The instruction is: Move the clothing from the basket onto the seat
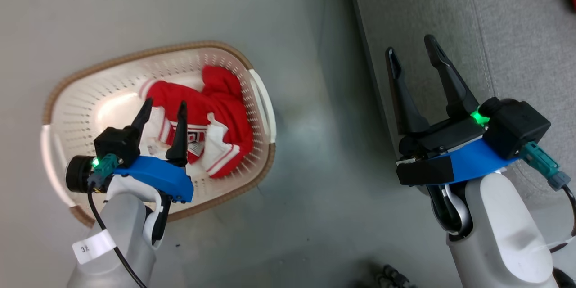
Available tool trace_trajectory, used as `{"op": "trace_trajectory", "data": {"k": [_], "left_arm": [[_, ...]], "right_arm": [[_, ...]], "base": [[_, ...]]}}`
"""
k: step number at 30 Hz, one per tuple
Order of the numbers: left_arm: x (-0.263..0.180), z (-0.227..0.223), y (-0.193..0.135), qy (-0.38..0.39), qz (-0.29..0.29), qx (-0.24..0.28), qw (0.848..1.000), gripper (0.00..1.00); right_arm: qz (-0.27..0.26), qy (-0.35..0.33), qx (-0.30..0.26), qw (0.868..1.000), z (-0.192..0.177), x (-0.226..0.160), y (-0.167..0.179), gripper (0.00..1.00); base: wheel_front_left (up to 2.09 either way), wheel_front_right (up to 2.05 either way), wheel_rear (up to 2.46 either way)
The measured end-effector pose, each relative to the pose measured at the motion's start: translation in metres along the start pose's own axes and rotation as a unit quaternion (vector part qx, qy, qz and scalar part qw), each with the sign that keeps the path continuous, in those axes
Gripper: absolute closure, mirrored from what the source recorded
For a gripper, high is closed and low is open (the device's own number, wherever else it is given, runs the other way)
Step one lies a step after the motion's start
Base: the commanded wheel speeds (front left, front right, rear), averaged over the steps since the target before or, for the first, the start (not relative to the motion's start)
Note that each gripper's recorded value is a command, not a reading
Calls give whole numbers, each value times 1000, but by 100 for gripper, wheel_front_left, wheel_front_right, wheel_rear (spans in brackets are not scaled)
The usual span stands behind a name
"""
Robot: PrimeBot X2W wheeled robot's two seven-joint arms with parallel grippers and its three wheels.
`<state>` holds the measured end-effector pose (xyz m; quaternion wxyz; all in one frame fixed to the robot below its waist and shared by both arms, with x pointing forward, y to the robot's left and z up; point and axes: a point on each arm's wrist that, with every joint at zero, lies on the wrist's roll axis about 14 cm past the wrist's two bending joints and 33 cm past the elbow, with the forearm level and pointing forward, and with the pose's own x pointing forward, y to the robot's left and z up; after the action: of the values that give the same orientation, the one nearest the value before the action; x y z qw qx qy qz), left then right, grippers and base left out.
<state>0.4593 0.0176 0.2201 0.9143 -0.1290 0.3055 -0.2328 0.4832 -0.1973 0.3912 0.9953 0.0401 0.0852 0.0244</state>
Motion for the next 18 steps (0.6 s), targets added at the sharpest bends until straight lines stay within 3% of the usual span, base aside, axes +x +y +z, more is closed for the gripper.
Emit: {"op": "trace_trajectory", "data": {"k": [9, 18], "left_arm": [[24, -77, -14, 98, -41, -26, 994, 0], [29, -112, -22, 155, -62, -38, 985, 0]], "right_arm": [[-21, 49, 11, 999, -45, -4, -15, 0], [-22, 61, 17, 998, -58, 0, -17, 0]], "base": [[0, 0, 0], [0, 0, 0]]}}
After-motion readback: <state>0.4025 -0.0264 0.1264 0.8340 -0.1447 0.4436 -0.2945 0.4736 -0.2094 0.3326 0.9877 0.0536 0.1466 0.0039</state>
